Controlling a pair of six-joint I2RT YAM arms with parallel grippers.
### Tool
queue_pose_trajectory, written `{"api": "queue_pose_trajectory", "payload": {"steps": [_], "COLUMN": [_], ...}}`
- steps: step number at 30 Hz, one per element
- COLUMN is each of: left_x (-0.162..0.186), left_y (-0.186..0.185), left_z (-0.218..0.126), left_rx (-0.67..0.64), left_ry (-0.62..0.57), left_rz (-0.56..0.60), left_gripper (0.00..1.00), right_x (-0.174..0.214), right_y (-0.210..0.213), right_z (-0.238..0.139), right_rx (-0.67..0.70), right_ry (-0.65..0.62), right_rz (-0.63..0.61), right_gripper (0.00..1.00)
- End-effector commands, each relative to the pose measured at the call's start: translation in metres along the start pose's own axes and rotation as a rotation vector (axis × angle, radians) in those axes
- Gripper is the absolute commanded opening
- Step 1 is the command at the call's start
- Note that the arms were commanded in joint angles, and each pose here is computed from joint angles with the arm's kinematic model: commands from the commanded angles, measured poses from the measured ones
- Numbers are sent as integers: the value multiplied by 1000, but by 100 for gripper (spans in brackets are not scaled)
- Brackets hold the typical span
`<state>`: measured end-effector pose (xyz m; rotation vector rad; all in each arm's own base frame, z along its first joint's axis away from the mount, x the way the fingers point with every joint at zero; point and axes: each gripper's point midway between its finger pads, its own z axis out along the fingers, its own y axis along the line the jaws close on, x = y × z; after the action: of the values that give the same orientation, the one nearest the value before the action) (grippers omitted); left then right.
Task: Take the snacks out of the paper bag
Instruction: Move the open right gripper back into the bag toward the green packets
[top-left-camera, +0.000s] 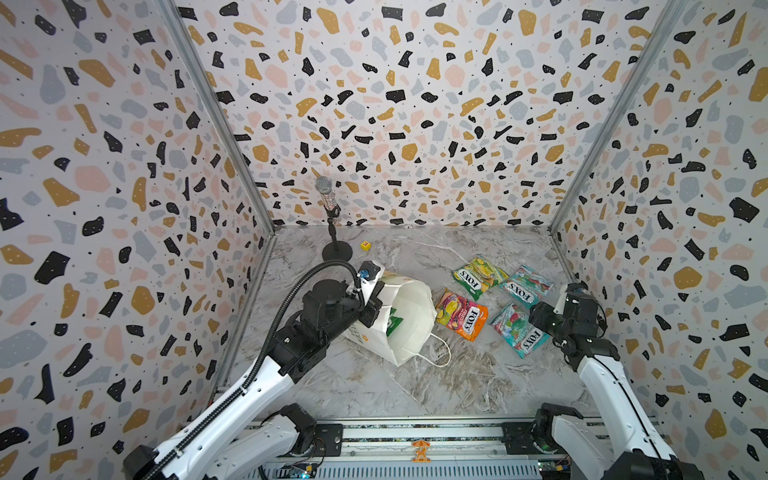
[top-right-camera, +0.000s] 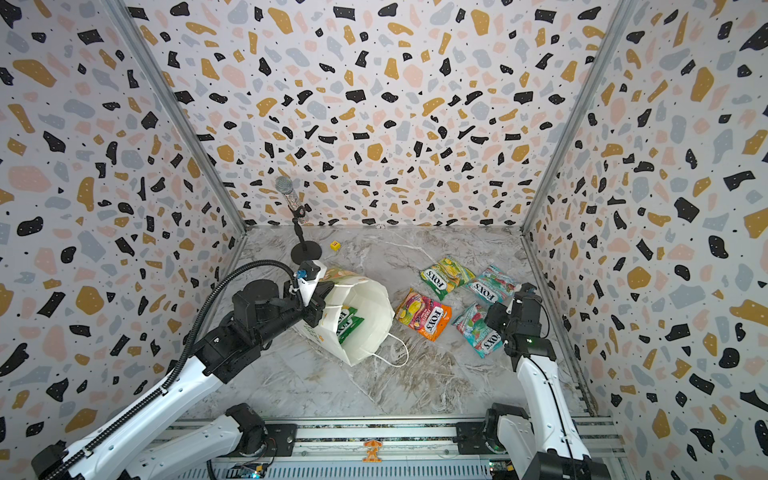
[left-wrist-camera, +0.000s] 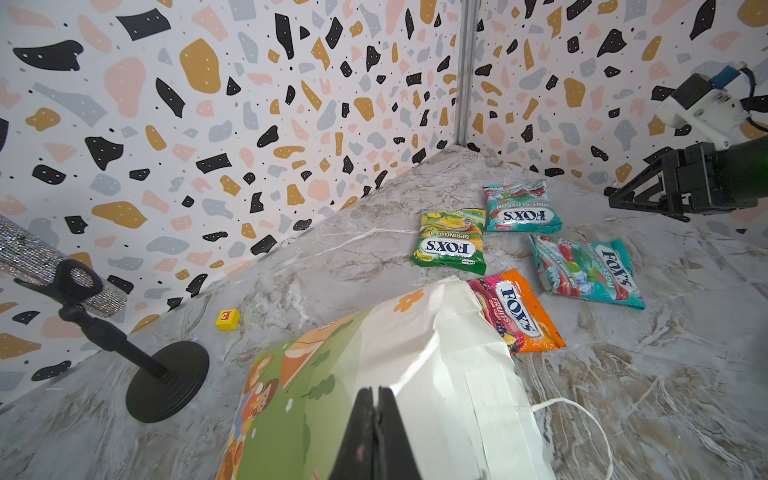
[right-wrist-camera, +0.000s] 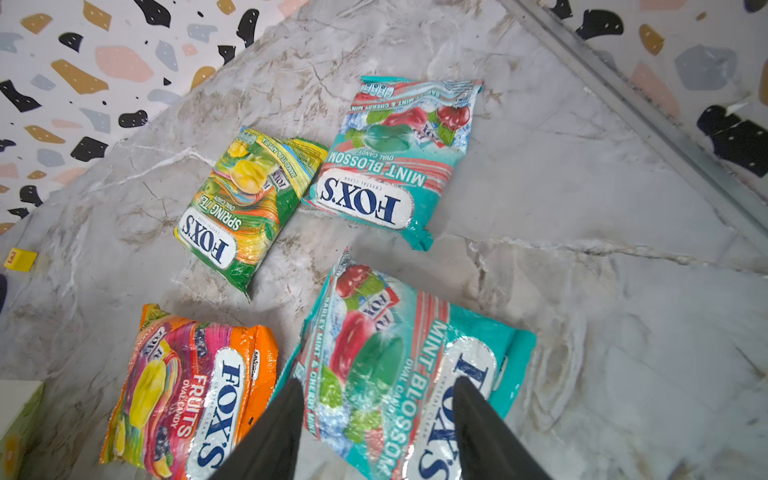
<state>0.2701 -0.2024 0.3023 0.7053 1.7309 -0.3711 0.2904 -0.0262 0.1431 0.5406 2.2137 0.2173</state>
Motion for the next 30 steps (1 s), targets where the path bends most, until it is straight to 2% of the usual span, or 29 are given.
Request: {"api": "queue_pose_trajectory", "payload": {"steps": [1,3,8,12,17,23,30], "left_x": [-11,-12,-12,-13,-15,-19,-19], "left_y": [1,2,4,5,1,-3,-2], "left_z": [-5,-5,-7,-8,-10,-13,-14], "left_rx": [-6,-10,-25,-29,-5,17,8], "left_ry": [-56,-59,-61,-63,-78,-102,-106], "left_rz": [12,12,15,22,26,29,25], "left_gripper": [0,0,0,0,0,0,0], "right_x": [-4,-2,18,42,77,120,162], "right_y": [5,21,83,146,208,259,299], "right_z": [-7,-7,-14,-36,-67,-90,-98], "right_rx": [-26,-117,-443,-678,-888,-1022,-1048], "right_ry": [-23,-18,53,104,182,292,341], "right_rz": [-7,-20,-95,-224,-330,-431,-515], "right_gripper": [60,60,60,60,59,57,55]}}
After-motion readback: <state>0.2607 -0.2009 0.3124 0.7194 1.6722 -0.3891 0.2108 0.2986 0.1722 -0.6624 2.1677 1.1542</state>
